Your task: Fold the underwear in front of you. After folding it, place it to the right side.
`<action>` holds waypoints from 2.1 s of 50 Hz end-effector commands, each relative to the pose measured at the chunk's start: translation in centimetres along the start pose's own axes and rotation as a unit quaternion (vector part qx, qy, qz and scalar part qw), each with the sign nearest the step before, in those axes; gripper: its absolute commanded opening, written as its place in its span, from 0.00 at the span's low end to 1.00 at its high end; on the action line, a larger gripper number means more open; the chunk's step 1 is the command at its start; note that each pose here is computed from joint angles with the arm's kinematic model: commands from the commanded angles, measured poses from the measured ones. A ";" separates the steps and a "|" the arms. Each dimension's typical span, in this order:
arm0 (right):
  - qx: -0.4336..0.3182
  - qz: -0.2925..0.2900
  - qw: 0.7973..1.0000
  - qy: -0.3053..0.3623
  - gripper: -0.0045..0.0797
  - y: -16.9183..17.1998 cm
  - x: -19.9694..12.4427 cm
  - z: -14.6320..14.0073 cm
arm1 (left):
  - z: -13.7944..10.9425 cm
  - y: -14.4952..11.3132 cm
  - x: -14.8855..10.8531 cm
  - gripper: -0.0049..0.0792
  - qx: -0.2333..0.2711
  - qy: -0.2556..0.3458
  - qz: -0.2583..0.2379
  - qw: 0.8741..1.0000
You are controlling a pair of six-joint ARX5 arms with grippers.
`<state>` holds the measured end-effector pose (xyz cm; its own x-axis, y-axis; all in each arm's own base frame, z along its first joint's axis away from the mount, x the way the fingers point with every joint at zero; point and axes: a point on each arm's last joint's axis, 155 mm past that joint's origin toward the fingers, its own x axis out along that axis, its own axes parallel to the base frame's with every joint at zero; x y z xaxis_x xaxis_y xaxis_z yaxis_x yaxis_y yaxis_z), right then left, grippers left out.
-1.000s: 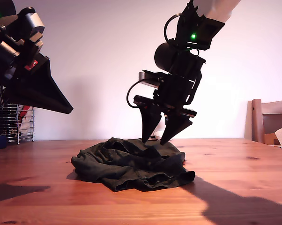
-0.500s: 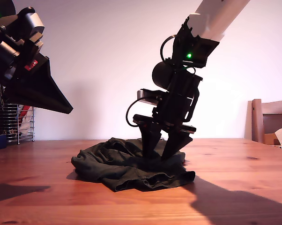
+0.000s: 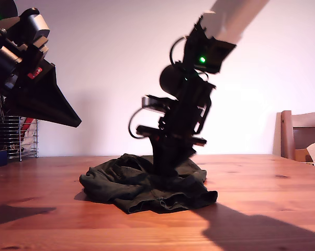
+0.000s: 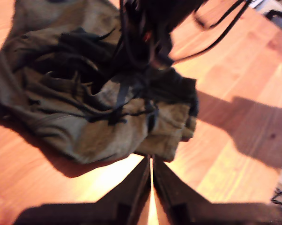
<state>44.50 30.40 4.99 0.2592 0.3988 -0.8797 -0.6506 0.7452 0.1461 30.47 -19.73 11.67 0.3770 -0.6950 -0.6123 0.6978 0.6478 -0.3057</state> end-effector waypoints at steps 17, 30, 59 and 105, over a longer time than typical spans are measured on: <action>-0.025 -0.027 0.999 -0.025 0.04 0.3 -6.1 4.8 | 0.1 0.7 0.1 0.03 0.009 0.001 0.019 1.000; -0.023 -0.025 0.999 -0.013 0.04 1.0 -8.4 4.9 | 2.4 1.7 0.1 0.03 0.060 -0.041 0.043 0.996; -0.038 -0.013 0.998 0.045 0.41 0.6 -5.3 2.2 | 2.4 4.2 6.0 0.32 0.076 -0.056 0.026 0.995; -0.001 0.036 0.996 0.080 0.41 -2.2 -2.5 -0.4 | 4.6 2.5 14.6 0.45 0.464 -0.037 -0.019 0.885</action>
<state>45.11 27.25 5.96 0.0864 0.3476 -0.9336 -0.6607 0.7214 0.2075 40.84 -29.57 6.90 0.3813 -0.7607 -0.5253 0.8825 0.1302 0.4520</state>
